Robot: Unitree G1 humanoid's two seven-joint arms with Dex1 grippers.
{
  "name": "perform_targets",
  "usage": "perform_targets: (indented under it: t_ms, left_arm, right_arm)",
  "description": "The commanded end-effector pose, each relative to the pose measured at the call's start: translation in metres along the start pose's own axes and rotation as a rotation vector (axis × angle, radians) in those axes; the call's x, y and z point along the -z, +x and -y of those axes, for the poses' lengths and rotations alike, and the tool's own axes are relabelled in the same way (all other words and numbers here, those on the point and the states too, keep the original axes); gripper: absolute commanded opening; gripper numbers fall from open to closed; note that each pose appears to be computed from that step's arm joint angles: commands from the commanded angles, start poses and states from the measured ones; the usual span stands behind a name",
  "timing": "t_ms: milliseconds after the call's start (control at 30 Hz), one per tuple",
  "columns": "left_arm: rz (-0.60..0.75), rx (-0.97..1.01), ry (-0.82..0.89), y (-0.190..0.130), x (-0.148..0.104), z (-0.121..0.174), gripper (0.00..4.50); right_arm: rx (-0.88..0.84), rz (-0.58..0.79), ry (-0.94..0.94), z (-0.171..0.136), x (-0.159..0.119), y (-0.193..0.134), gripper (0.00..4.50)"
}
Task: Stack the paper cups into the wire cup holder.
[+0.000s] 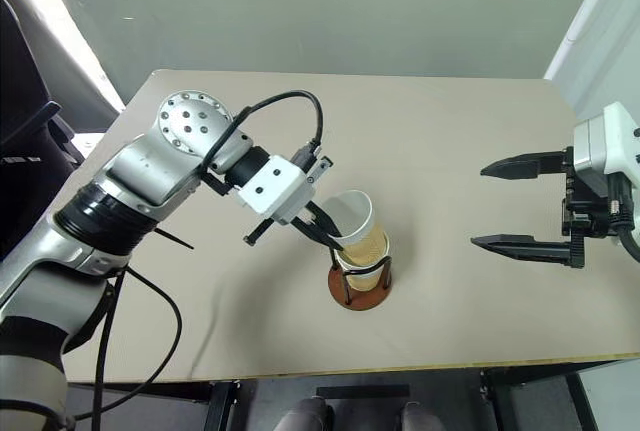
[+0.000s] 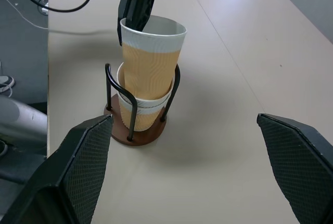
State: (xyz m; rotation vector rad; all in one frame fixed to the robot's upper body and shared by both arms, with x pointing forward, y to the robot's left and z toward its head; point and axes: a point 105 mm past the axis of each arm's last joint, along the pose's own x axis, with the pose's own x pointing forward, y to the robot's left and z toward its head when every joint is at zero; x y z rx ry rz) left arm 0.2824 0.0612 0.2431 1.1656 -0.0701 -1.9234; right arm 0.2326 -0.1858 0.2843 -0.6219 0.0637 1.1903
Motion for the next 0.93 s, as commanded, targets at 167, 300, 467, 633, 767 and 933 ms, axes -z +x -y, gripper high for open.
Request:
perform_targets:
  t_ms: [167, 300, 467, 633, 767, 933]
  left_arm:
    - [0.009, 0.016, 0.036, -0.005, -0.014, 0.002, 2.45]
    - [0.034, -0.022, 0.03, -0.008, -0.018, -0.003, 3.89]
    - [0.207, -0.337, -0.118, -0.047, -0.027, -0.027, 4.48]
    - [0.156, -0.708, -0.368, -0.115, 0.015, -0.001, 4.48]
    - [0.019, -0.946, -0.587, -0.154, 0.064, 0.04, 4.48]
    - [-0.031, -0.932, -0.825, -0.151, 0.092, 0.113, 4.48]
  right_arm:
    - [0.013, 0.013, -0.046, 0.001, -0.01, -0.001, 4.5]
    - [0.008, 0.018, -0.045, 0.003, -0.009, 0.0, 4.5]
    - [0.029, 0.024, 0.003, 0.016, 0.009, 0.003, 4.5]
    - [0.148, 0.025, 0.069, 0.046, 0.033, -0.009, 4.5]
    - [0.226, -0.003, 0.111, 0.061, 0.053, -0.022, 4.5]
    - [0.193, -0.034, 0.163, 0.058, 0.072, -0.026, 4.5]
